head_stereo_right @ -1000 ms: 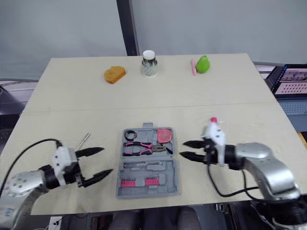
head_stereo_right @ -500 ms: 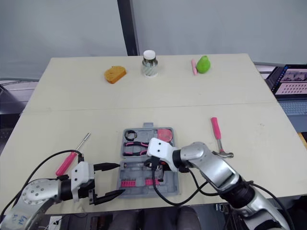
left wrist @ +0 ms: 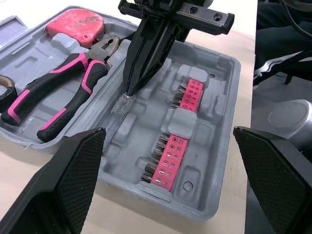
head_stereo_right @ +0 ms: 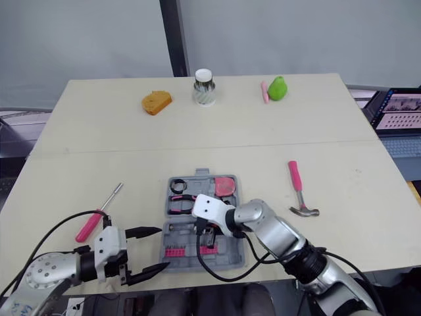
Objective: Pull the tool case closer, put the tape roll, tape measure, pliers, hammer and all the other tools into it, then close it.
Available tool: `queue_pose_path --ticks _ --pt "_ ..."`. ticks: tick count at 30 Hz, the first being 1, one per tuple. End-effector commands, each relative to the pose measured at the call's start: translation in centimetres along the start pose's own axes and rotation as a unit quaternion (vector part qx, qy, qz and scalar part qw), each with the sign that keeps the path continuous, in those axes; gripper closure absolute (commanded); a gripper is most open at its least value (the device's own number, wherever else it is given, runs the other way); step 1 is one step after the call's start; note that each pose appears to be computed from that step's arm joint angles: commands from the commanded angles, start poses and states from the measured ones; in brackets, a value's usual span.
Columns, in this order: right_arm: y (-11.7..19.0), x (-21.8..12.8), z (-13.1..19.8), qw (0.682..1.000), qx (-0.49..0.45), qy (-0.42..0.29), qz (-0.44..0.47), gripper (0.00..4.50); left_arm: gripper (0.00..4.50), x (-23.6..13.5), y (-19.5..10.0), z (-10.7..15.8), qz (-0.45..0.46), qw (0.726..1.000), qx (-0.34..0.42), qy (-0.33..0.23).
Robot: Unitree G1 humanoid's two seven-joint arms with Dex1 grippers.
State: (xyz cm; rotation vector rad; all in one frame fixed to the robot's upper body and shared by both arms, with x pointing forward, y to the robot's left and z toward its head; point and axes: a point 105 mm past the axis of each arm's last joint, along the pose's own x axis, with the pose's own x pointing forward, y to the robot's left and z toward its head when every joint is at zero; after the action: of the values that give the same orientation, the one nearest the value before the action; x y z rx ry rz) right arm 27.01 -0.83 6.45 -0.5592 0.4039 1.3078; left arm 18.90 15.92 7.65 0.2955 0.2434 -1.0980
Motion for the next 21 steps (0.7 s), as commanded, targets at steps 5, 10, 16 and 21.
queue_pose_path --ticks 5,10,16,21 --pt "-0.1 0.1 -1.2 1.0 -0.001 0.022 -0.008 4.48 0.0 0.0 0.1 1.1 0.002 1.0 0.024 -0.013" --pt "0.2 0.3 -2.8 0.999 0.011 0.051 -0.005 4.48 0.0 0.2 0.2 1.1 0.002 1.0 0.025 -0.015" --pt "0.7 0.6 -4.9 0.996 0.004 0.093 -0.003 4.48 0.0 0.2 0.3 1.2 0.003 0.999 0.029 -0.015" --pt "0.9 0.9 -5.9 0.993 0.016 0.116 -0.005 4.48 0.0 0.2 0.5 1.2 0.005 0.999 0.029 -0.013"
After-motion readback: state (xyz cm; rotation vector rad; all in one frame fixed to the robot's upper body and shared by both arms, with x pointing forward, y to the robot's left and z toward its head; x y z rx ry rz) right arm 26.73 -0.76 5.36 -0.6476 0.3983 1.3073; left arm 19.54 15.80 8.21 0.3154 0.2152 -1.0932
